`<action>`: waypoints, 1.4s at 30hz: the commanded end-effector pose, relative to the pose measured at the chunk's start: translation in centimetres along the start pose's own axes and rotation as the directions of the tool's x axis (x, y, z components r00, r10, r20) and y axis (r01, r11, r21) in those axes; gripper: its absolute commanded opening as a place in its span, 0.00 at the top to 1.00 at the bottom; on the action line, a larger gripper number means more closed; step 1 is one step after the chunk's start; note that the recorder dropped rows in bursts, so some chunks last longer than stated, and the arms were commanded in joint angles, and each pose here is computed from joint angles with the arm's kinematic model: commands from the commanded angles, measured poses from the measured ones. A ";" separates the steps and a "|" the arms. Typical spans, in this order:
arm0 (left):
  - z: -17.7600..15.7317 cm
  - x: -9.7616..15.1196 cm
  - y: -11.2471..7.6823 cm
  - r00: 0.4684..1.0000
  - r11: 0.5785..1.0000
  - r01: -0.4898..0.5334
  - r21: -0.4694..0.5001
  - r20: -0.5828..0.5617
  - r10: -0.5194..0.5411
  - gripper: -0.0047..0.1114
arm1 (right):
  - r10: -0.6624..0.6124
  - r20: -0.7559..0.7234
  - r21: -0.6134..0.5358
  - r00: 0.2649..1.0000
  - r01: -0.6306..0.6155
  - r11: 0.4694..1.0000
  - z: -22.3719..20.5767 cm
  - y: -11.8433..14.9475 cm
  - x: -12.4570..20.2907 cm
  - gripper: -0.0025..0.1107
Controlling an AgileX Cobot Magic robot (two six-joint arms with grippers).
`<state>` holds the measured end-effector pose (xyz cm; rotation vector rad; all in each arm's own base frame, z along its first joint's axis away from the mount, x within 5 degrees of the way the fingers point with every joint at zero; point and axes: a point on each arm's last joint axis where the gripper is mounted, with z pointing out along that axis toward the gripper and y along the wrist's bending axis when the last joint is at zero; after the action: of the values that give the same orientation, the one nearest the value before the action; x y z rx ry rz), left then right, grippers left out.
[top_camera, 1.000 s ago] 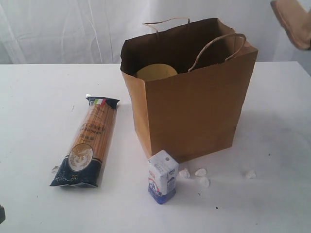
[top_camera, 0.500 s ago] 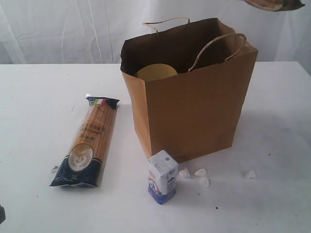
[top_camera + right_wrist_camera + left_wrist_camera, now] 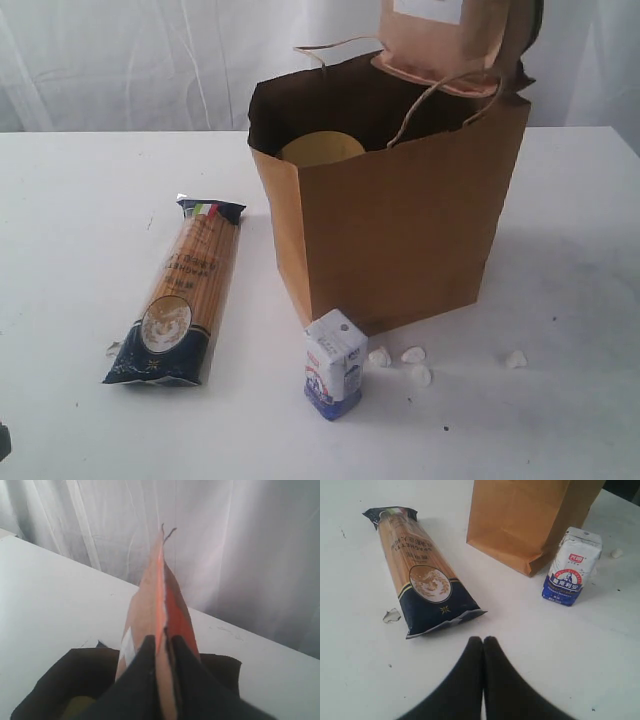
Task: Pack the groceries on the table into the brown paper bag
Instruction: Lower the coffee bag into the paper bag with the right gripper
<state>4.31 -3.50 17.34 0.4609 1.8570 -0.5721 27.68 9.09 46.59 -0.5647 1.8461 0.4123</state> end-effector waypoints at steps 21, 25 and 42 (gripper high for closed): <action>0.0 0.1 0.0 1.000 1.000 0.001 0.003 0.000 -0.001 0.96 | -0.044 -0.045 0.002 0.998 0.044 0.999 5.5 -1.5 1.7 0.98; 0.0 0.1 0.0 1.000 1.000 0.001 0.003 0.000 -0.001 0.96 | -0.047 -0.072 -0.005 0.996 0.047 0.999 6.6 -1.8 2.3 0.98; 0.0 0.1 0.0 1.000 1.000 0.001 0.003 0.000 -0.001 0.96 | -0.031 -0.282 -0.084 0.959 0.008 0.996 10.6 -2.6 6.3 0.98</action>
<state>4.31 -3.50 17.34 0.4609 1.8570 -0.5721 35.34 11.41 37.28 -0.7156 2.0981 0.4180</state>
